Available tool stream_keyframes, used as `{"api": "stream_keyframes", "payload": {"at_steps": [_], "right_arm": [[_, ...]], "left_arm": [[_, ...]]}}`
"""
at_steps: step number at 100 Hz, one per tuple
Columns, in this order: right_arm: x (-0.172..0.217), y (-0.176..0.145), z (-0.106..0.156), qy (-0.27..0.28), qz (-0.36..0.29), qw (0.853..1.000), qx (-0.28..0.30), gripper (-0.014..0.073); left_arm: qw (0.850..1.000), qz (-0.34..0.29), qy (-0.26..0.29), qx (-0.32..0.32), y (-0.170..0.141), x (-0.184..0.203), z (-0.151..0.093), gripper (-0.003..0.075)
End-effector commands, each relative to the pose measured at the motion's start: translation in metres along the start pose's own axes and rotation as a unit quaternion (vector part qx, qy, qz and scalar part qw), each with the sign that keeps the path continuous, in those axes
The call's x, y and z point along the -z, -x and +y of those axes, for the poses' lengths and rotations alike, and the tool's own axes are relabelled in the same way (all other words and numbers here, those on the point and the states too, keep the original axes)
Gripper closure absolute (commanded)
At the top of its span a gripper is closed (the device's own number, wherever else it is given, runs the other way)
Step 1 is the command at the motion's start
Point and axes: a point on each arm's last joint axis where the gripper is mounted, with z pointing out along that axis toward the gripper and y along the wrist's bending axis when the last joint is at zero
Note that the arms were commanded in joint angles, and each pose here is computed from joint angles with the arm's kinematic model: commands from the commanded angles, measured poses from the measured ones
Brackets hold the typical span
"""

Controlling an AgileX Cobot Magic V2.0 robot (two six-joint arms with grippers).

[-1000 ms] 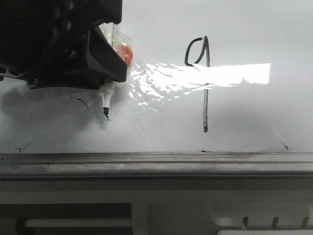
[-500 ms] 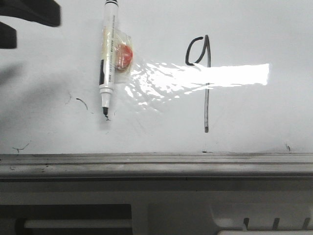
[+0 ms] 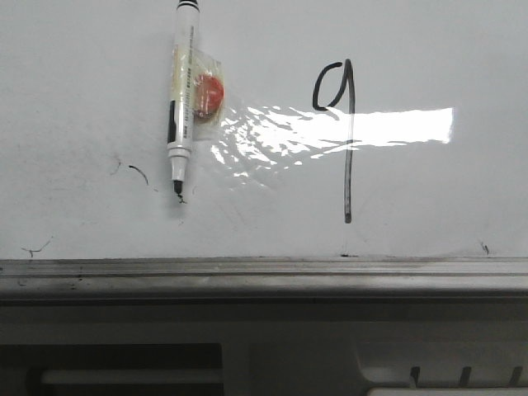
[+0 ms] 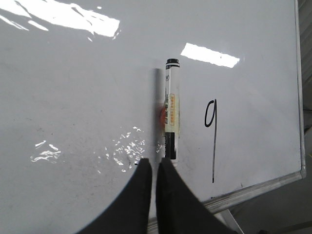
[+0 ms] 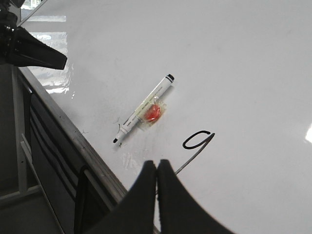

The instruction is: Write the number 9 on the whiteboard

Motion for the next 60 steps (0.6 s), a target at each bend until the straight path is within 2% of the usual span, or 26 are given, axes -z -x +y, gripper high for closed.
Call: {"api": "stream_keyframes", "payload": {"at_steps": [1,38,46,53,56,60], "right_arm": [[0.001,0.014,-0.005,-0.022,-0.042,0.999,0.007,0.064],[0.001,0.014,-0.005,-0.022,-0.042,0.999,0.007,0.064],[0.001,0.014,-0.005,-0.022,-0.042,0.999,0.007,0.064],[0.001,0.014,-0.005,-0.022,-0.042,0.999,0.007,0.064],[0.001,0.014,-0.005,-0.022,-0.042,0.999,0.007,0.064],[0.001,0.014,-0.005,-0.022,-0.042,0.999,0.007,0.064]], "left_arm": [[1.0,-0.005,-0.022,0.012,0.007,0.0,-0.007,0.0738],[1.0,0.001,-0.02,0.012,0.003,0.0,-0.005,0.0738],[1.0,-0.004,0.003,0.003,0.003,0.0,-0.001,0.0738],[0.997,-0.021,0.028,-0.065,0.004,0.002,0.006,0.0738],[0.992,-0.028,0.028,-0.117,0.003,0.003,0.006,0.0738],[0.977,-0.027,0.016,-0.211,0.0,0.004,0.006,0.0739]]}}
